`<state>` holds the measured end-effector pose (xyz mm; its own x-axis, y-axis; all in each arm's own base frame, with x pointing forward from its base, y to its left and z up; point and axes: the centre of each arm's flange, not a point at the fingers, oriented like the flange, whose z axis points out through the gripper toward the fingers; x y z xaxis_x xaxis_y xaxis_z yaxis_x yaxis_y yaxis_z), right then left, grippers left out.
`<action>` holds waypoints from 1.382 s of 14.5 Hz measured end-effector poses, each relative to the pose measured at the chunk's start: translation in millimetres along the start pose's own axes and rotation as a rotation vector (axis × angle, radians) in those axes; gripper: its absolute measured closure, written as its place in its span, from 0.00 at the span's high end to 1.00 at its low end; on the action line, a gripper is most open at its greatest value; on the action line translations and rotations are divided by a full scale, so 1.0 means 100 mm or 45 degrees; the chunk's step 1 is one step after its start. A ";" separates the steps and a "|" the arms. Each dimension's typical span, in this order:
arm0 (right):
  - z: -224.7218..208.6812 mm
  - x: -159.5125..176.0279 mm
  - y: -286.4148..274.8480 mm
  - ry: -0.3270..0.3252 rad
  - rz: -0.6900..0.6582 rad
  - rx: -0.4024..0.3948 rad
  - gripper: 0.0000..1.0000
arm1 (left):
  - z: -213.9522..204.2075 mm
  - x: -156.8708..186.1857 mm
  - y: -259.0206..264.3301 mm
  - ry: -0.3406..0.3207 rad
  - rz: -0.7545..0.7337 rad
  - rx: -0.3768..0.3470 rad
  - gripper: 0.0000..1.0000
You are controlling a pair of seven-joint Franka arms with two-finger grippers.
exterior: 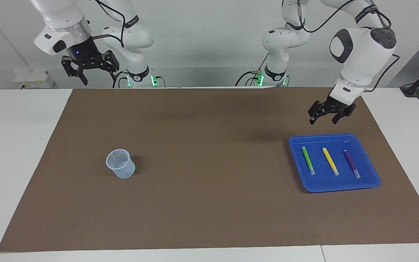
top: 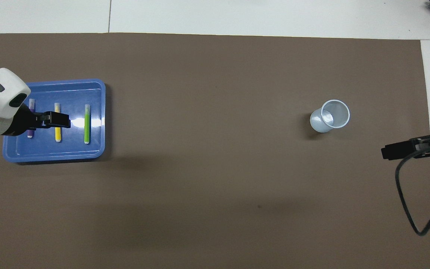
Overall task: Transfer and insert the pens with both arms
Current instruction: 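Reach the left gripper down to the green pen in the tray, then grasp the green pen with the left gripper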
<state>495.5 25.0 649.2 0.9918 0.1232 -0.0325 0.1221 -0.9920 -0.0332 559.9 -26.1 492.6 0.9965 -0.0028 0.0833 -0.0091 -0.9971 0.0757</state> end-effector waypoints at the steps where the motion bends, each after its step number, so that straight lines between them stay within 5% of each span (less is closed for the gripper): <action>1: -0.01 0.00 0.00 0.002 0.001 0.000 1.00 | 0.13 0.07 -0.02 0.015 -0.004 -0.006 0.99; 13: -0.03 -0.02 0.01 0.008 0.003 -0.001 1.00 | 1.45 0.23 -0.42 0.106 -0.056 -0.029 0.91; 17: -0.03 -0.02 0.01 0.008 0.003 -0.001 1.00 | 1.46 0.29 -0.37 0.143 -0.032 -0.031 0.84; 20: -0.03 -0.03 0.01 0.005 0.003 0.000 1.00 | 1.42 0.35 -0.17 0.256 0.030 -0.027 0.85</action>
<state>493.2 23.7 652.2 0.9923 0.1208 -0.0286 0.1198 -0.9923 -0.0329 606.8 -20.4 353.1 0.9594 -0.0088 0.2820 -0.0362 -0.9951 0.0921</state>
